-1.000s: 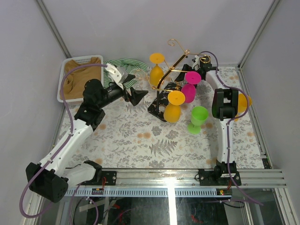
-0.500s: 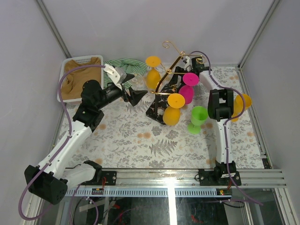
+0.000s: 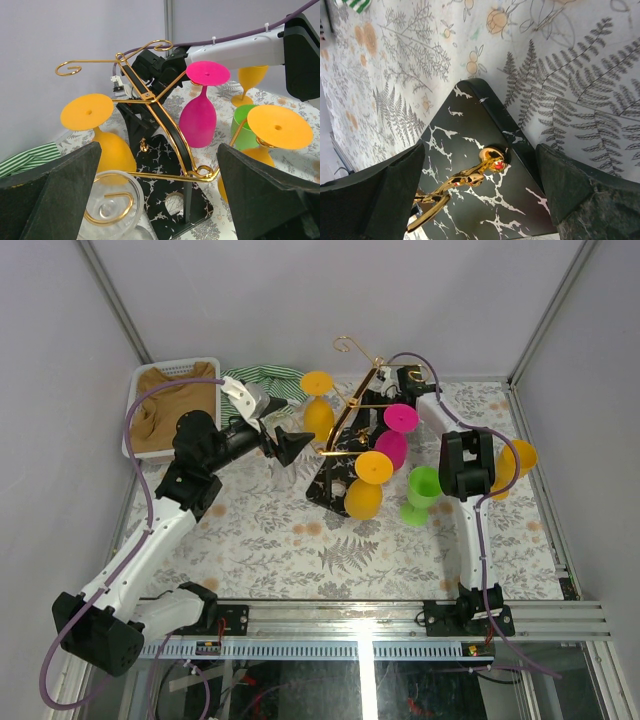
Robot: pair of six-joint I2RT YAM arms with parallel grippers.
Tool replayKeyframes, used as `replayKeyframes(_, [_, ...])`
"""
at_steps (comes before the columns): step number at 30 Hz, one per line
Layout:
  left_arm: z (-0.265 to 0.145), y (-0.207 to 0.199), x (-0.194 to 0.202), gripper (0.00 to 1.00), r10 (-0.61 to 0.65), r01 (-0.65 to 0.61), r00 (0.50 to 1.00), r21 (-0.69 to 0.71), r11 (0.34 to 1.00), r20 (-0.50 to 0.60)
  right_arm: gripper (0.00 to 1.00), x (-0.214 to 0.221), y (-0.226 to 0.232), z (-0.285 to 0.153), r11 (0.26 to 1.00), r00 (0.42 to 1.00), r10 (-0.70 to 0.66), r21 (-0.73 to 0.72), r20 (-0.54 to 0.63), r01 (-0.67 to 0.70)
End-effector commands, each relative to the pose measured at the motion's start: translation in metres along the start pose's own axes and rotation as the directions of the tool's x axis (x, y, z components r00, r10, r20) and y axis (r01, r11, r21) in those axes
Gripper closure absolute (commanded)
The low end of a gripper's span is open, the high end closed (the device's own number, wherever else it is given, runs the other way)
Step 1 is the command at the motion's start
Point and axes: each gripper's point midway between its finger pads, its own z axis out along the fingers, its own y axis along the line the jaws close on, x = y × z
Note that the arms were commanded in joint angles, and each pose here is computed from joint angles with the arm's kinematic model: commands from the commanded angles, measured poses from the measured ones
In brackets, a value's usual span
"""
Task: Place the wine glass upside down on the wine glass rack
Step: Adjust the wine rack at the center of the board.
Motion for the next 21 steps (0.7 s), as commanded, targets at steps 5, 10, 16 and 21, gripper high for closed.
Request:
replayKeyframes(5, [-0.001, -0.003, -0.037, 0.00, 0.056, -0.057, 0.993, -0.001, 0.998, 0.105, 0.00, 0.069, 0.036, -0.001, 0.998, 0.974, -0.011, -0.057, -0.226, -0.002])
replayKeyframes(10, [-0.001, -0.002, -0.043, 0.00, 0.066, -0.066, 0.991, -0.005, 0.998, 0.118, 0.01, 0.079, 0.041, 0.000, 0.998, 0.966, -0.036, -0.068, -0.255, 0.019])
replayKeyframes(16, [0.000, -0.003, -0.044, 0.00, 0.070, -0.071, 0.990, 0.000, 0.998, 0.120, 0.01, 0.087, 0.044, -0.001, 0.997, 0.961, -0.047, -0.072, -0.272, 0.028])
replayKeyframes(21, [0.000, -0.003, -0.044, 0.00, 0.071, -0.072, 0.990, 0.003, 0.997, 0.121, 0.01, 0.083, 0.040, -0.002, 0.998, 0.966, -0.049, -0.041, -0.252, 0.039])
